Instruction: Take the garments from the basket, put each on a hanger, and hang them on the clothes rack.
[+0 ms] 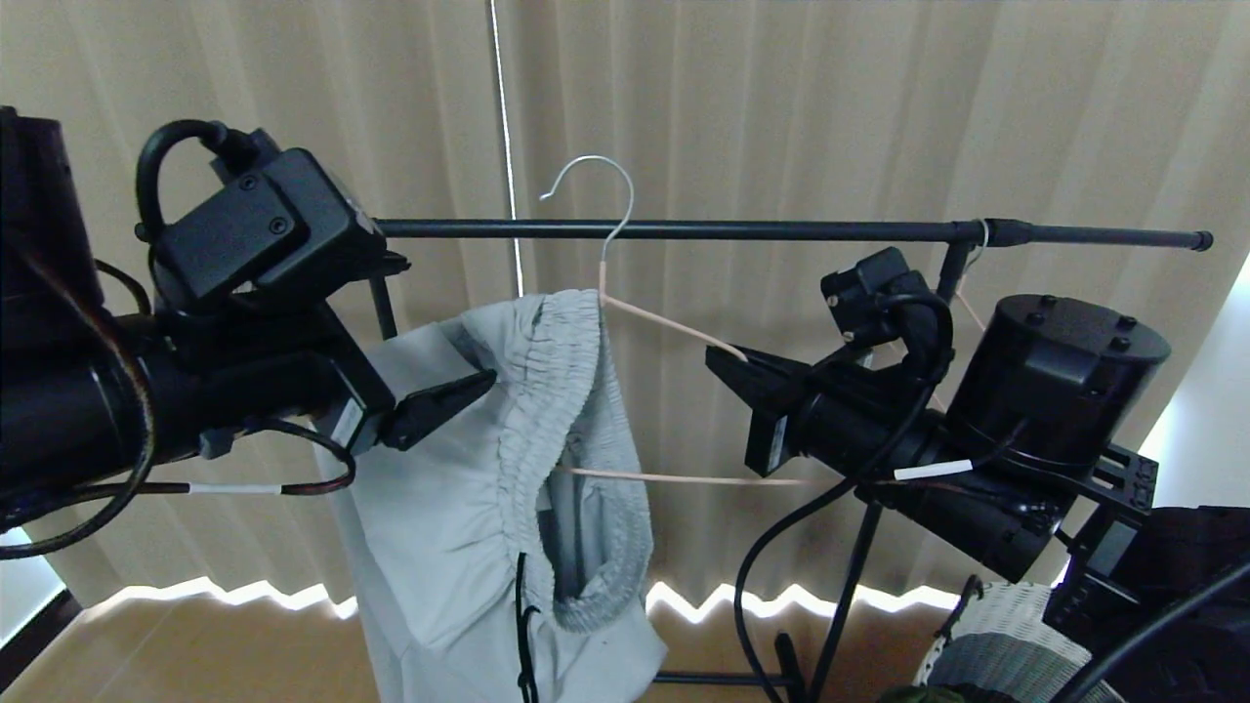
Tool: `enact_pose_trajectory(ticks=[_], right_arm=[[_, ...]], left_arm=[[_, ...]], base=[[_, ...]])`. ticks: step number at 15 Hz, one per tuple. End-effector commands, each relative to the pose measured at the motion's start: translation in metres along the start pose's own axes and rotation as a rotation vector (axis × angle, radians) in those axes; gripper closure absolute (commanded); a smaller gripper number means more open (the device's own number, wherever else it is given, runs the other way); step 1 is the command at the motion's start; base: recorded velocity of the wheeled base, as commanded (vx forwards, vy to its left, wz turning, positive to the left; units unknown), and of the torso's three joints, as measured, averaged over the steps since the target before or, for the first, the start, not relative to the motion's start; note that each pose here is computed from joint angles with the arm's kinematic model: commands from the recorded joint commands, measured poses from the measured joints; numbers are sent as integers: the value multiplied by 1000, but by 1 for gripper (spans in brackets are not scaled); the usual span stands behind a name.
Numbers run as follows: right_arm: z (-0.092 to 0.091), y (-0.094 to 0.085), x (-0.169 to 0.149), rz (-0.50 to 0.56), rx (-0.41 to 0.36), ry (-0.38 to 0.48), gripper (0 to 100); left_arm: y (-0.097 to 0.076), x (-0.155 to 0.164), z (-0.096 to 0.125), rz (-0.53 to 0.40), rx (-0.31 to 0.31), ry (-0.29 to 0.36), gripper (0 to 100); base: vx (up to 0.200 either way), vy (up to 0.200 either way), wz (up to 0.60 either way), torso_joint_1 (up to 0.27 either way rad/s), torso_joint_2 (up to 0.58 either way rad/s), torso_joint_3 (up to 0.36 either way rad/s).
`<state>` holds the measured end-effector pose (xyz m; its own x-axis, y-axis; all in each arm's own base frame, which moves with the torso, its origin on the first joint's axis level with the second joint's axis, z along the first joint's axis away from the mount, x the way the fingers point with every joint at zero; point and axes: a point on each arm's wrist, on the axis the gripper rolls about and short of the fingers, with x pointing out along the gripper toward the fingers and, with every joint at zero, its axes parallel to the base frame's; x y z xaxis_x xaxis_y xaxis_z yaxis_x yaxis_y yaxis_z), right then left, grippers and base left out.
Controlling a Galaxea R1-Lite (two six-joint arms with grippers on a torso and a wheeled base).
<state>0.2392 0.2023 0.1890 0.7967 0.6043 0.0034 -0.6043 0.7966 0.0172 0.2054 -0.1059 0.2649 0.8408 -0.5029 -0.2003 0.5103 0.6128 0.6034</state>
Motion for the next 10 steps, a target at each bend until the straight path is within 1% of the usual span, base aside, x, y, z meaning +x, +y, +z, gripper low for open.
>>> enact_pose_trajectory(ticks=[1,3,5,7,10], right_arm=[[1,7,-1,34,-2,-13,100],[-1,11,-3,71,-26,-27,100],[-3,14,-5,103,-29,-35,100],[-4,16,-6,121,-29,-35,100],[-3,18,-7,138,-27,-36,100]], left_arm=[[-1,20,-4,-21,-2,29,0],[1,25,-7,-6,0,35,0],[6,27,-10,19,11,35,0],[5,26,-11,16,30,39,0],[3,25,-13,12,31,43,0]], base=[[0,0,0,0,0,0],[0,0,0,0,0,0],[0,0,0,0,0,0],[0,0,0,0,0,0],[0,0,0,0,0,0]])
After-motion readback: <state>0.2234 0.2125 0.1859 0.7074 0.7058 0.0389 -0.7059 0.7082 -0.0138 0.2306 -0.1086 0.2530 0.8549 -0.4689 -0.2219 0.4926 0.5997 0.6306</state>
